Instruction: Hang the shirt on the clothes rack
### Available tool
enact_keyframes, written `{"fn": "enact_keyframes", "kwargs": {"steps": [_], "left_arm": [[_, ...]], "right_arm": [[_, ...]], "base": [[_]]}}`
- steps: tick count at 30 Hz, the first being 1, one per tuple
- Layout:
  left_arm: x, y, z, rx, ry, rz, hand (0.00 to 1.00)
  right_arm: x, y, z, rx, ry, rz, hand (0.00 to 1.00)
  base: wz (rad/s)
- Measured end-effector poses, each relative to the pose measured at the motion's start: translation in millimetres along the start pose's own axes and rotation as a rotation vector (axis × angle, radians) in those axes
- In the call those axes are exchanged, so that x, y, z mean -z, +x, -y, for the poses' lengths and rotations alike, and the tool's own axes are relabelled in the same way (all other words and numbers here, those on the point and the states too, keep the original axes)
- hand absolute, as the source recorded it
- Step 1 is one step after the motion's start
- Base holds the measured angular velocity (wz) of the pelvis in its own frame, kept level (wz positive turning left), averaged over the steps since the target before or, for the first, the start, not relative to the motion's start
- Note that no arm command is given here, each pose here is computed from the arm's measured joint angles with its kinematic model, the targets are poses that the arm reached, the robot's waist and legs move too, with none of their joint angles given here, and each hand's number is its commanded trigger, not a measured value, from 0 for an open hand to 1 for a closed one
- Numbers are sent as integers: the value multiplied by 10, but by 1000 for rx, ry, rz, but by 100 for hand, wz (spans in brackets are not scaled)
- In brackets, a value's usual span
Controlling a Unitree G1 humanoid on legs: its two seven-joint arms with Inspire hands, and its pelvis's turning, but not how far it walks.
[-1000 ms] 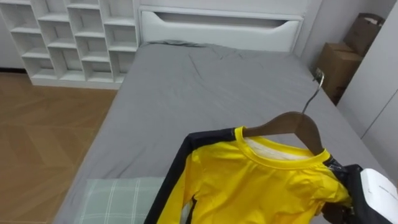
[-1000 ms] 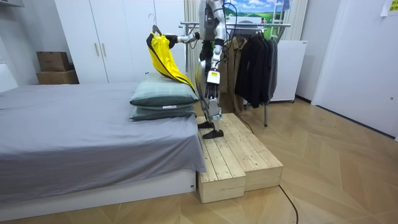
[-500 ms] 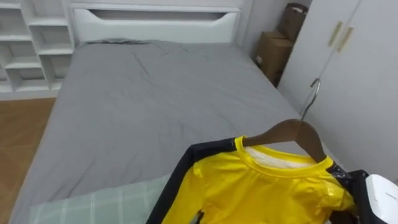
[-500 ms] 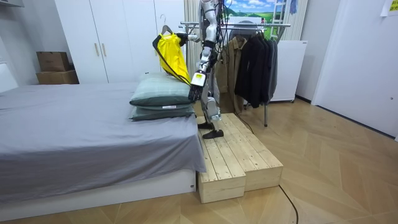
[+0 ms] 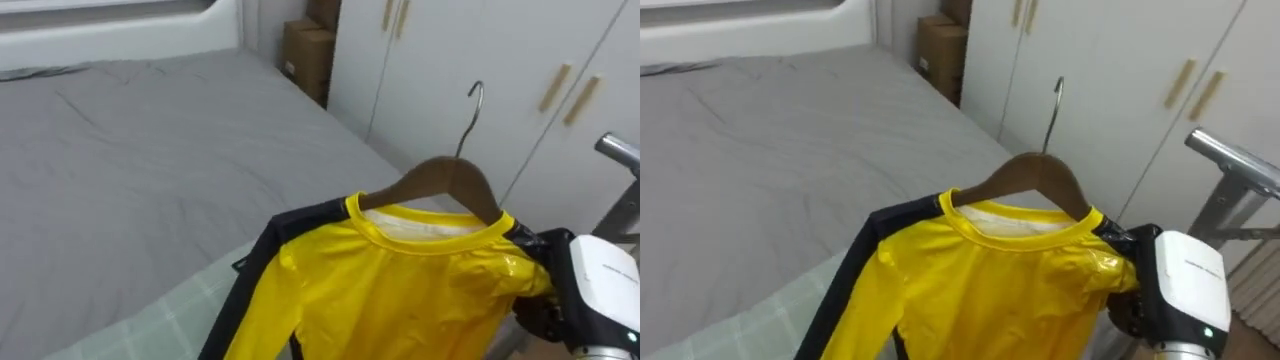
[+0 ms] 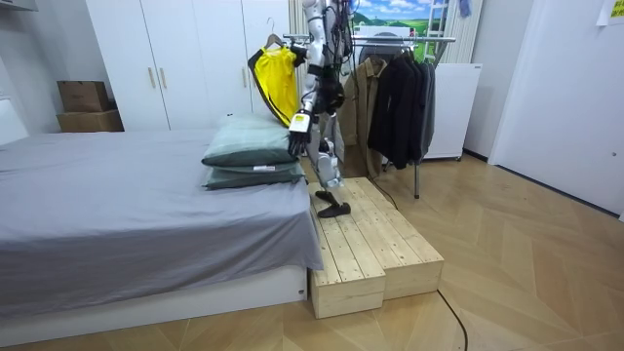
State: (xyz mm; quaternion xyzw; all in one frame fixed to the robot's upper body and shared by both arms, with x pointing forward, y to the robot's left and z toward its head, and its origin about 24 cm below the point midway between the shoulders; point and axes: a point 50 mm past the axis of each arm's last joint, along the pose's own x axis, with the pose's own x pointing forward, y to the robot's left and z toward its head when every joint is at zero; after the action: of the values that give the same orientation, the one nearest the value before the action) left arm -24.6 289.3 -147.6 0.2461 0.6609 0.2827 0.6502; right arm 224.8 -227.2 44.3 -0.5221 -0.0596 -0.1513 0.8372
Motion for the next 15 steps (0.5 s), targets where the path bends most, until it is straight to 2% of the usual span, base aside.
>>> {"fn": "enact_keyframes", "kwargs": {"steps": [3,11,15], "left_arm": [[54,10,-31,-13,26,-46,0],[156,-8,-61,-87,49,-143,0],[77,-58,6,-130,30,-121,0]], "right_arm": [[-47,39,7,5,13,22,100],[-155,41,-27,-16,28,31,100],[-224,72,62,20,30,62,100]], "base": [[-62],[-93],[-63]]}}
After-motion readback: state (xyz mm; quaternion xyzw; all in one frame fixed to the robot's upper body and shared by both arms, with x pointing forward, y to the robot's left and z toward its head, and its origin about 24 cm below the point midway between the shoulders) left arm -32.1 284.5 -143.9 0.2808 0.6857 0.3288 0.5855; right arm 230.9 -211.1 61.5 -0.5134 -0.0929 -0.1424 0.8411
